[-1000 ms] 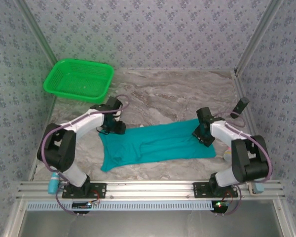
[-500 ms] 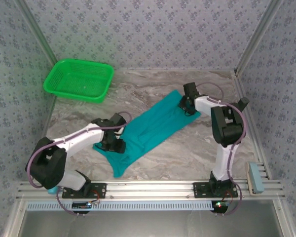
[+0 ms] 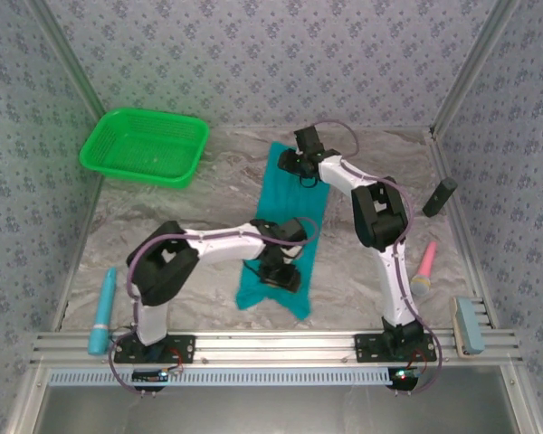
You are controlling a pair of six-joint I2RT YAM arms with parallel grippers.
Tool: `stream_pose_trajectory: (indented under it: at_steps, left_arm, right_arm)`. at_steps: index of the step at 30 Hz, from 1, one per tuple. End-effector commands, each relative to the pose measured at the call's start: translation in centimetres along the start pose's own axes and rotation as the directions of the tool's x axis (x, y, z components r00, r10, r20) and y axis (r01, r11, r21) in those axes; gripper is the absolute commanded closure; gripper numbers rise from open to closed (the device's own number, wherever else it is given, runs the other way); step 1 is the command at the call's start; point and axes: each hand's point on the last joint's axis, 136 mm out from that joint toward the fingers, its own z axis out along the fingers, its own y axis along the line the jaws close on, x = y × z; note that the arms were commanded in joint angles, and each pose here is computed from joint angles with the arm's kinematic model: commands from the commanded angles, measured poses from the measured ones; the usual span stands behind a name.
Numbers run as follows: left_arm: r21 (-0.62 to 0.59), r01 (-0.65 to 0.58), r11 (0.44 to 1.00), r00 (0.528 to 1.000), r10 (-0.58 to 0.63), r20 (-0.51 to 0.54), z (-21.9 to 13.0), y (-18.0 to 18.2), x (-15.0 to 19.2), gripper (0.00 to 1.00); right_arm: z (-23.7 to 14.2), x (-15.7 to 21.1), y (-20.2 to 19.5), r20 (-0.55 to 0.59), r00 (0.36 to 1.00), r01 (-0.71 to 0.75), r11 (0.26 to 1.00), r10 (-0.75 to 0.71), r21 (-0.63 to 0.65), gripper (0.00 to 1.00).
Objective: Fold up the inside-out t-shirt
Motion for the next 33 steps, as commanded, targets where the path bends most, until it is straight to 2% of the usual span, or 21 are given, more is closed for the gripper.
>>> stream_pose_trajectory:
  at_steps: [1, 5, 7, 10, 13, 16, 18, 20, 22, 23, 25, 29, 31, 33]
  left_arm:
    - [0.188, -0.042, 0.981, 0.999, 0.043, -0.003, 0.5, -6.0, -1.4, 0.48]
    - [0.243, -0.084, 0.966, 0.996, 0.071, 0.062, -2.8, -8.3, -1.8, 0.46]
    - [0.257, -0.136, 0.957, 0.987, 0.107, 0.122, -5.2, -8.9, -1.7, 0.45]
    - [0.235, -0.253, 0.938, 0.951, 0.198, 0.236, -8.7, -9.0, -1.3, 0.44]
    - [0.1, -0.387, 0.916, 0.875, 0.331, 0.354, -10.6, -6.8, -0.9, 0.42]
    - [-0.06, -0.434, 0.899, 0.796, 0.414, 0.443, -10.8, -2.5, -0.9, 0.37]
    - [-0.163, -0.43, 0.888, 0.722, 0.446, 0.529, -10.9, -0.1, -1.4, 0.01]
    - [-0.206, -0.494, 0.844, 0.616, 0.508, 0.602, -11.5, 0.2, -0.9, 0.0]
    - [-0.281, -0.369, 0.886, 0.572, 0.455, 0.682, -13.2, 2.7, -1.5, 0.0]
    - [-0.289, -0.357, 0.888, 0.548, 0.449, 0.706, -13.5, 3.4, -1.3, 0.0]
    - [-0.308, -0.414, 0.856, 0.505, 0.498, 0.705, -13.2, 3.7, -0.3, 0.0]
    - [-0.369, -0.49, 0.79, 0.498, 0.601, 0.625, -11.5, 4.8, 1.2, 0.0]
    - [-0.362, -0.519, 0.774, 0.492, 0.617, 0.615, -11.1, 4.8, 1.8, 0.0]
    - [-0.329, -0.588, 0.739, 0.464, 0.641, 0.612, -10.7, 4.0, 2.9, 0.0]
  right_arm:
    - [-3.8, -3.2, 0.0, 0.013, 0.999, 0.038, 0.999, -0.038, 0.007, 0.5]
    - [-9.4, -4.1, -3.9, 0.001, 0.999, -0.05, 0.992, 0.05, 0.12, 0.48]
    - [-11.2, -3.0, -5.8, -0.033, 0.997, -0.069, 0.987, 0.074, 0.148, 0.48]
    - [-12.2, 0.4, -6.8, -0.118, 0.993, 0.019, 0.988, -0.001, 0.151, 0.48]
    - [-11.8, 4.3, -6.8, -0.215, 0.969, 0.162, 0.97, -0.121, 0.181, 0.47]
    - [-10.2, 6.6, -6.7, -0.239, 0.952, 0.246, 0.94, -0.19, 0.235, 0.44]
    - [-9.1, 7.6, -6.2, -0.256, 0.945, 0.267, 0.932, -0.203, 0.245, 0.43]
    - [-7.8, 8.1, -5.8, -0.261, 0.941, 0.283, 0.926, -0.217, 0.251, 0.41]
    - [-6.8, 8.6, -5.4, -0.271, 0.936, 0.295, 0.923, -0.226, 0.249, 0.41]
    - [-6.4, 8.7, -5.1, -0.278, 0.933, 0.301, 0.921, -0.23, 0.246, 0.41]
    - [-5.6, 9.1, -4.7, -0.289, 0.928, 0.309, 0.92, -0.235, 0.241, 0.41]
    - [-3.8, 10.7, -3.7, -0.326, 0.917, 0.3, 0.937, -0.231, 0.18, 0.42]
    - [-3.4, 11.6, -2.5, -0.351, 0.903, 0.309, 0.942, -0.247, 0.129, 0.44]
    - [-4.0, 12.3, -1.6, -0.365, 0.893, 0.324, 0.939, -0.264, 0.113, 0.44]
